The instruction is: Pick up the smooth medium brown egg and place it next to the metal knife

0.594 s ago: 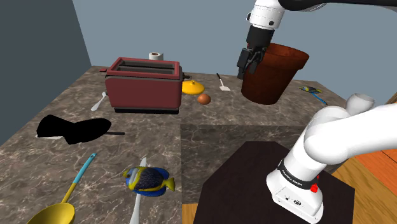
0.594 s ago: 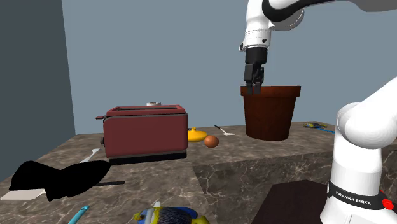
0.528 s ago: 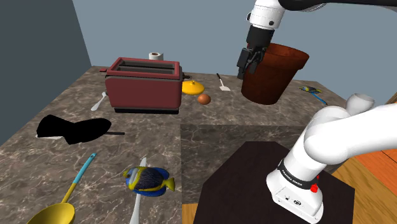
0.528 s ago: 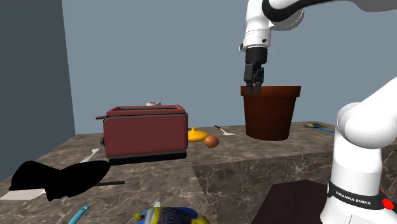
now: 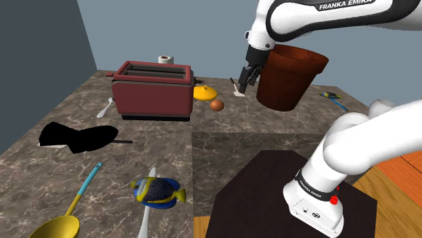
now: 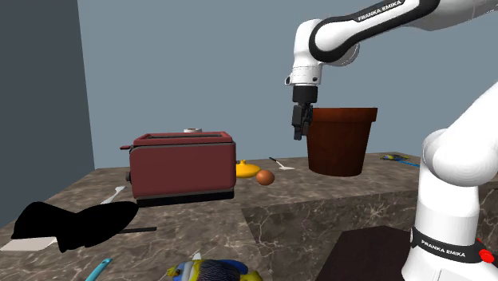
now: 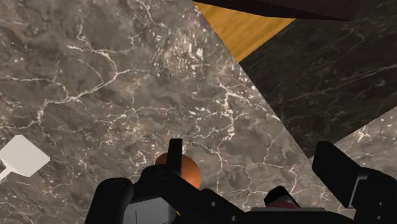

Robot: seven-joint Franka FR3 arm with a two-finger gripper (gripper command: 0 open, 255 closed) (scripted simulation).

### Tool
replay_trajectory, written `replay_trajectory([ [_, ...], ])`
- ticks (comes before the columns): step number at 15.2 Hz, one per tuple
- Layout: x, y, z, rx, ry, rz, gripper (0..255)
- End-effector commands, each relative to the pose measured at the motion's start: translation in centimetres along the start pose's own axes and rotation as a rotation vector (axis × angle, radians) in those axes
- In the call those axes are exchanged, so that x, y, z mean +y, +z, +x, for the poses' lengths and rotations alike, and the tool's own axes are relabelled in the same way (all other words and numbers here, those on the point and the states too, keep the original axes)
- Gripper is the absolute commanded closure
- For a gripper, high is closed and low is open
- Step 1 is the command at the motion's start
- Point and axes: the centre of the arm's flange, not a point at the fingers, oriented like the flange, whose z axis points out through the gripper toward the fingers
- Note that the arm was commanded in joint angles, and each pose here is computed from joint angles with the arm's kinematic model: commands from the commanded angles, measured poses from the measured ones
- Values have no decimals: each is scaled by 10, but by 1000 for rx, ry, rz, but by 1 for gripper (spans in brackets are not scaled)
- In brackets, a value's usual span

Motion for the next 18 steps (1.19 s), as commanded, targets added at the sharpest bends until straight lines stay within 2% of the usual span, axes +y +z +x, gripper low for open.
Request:
replay_trajectory([
  [1,4,21,17,13,-35,-12,0],
  [14,33,141,122,81,-253,-89,0],
  [18,35,160,126,83,-259,-91,0],
])
